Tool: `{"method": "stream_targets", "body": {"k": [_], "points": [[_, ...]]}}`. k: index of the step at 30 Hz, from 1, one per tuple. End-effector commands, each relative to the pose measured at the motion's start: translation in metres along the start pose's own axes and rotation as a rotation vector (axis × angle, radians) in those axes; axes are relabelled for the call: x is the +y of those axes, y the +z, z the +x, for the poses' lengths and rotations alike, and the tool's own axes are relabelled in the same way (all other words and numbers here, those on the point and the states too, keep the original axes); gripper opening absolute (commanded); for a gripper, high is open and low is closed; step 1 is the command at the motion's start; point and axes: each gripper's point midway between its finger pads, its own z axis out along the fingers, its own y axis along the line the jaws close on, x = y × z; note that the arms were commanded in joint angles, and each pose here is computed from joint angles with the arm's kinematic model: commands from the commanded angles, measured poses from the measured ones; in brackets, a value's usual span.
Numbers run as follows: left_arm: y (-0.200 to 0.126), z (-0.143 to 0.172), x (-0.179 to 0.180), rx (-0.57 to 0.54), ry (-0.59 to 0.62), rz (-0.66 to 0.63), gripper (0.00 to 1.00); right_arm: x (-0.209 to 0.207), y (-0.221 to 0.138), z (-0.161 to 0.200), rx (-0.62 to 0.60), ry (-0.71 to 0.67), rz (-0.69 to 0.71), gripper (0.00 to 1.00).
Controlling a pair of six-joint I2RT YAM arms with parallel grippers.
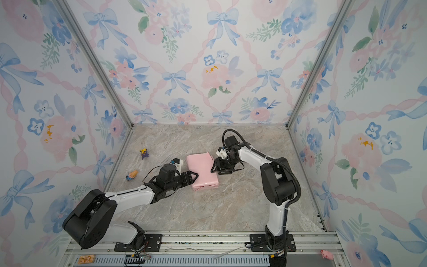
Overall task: Wrap a gift box in wrapping paper
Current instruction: Stand up the gift box at the center of the table.
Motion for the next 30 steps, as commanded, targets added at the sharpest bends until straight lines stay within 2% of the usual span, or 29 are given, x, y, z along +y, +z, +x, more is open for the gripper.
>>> {"method": "stream_targets", "body": {"k": [1,6,11,14,20,25,30], "points": [[0.008,-0.009,-0.026,0.016,-0.001,0.101,0.72,0.020,0.005,-0.013,-0.015,-0.014,-0.096,0.57],[0.020,-0.012,-0.041,0.029,0.044,0.126,0.68,0.030,0.011,-0.014,-0.016,-0.029,-0.134,0.52],[0.024,-0.015,-0.047,0.016,0.099,0.124,0.63,0.025,0.005,-0.013,-0.047,-0.046,-0.095,0.37],[0.025,-0.021,-0.055,-0.007,0.163,0.131,0.60,0.027,-0.003,-0.013,-0.086,-0.088,-0.087,0.32],[0.031,-0.024,-0.076,-0.042,0.379,0.151,0.60,0.021,-0.021,-0.019,-0.211,-0.201,-0.014,0.24],[0.031,-0.025,-0.094,-0.116,0.557,0.210,0.59,0.016,-0.037,-0.023,-0.340,-0.343,0.070,0.25],[0.030,-0.018,-0.102,-0.209,0.726,0.218,0.58,0.010,-0.049,-0.026,-0.447,-0.449,0.134,0.24]]}}
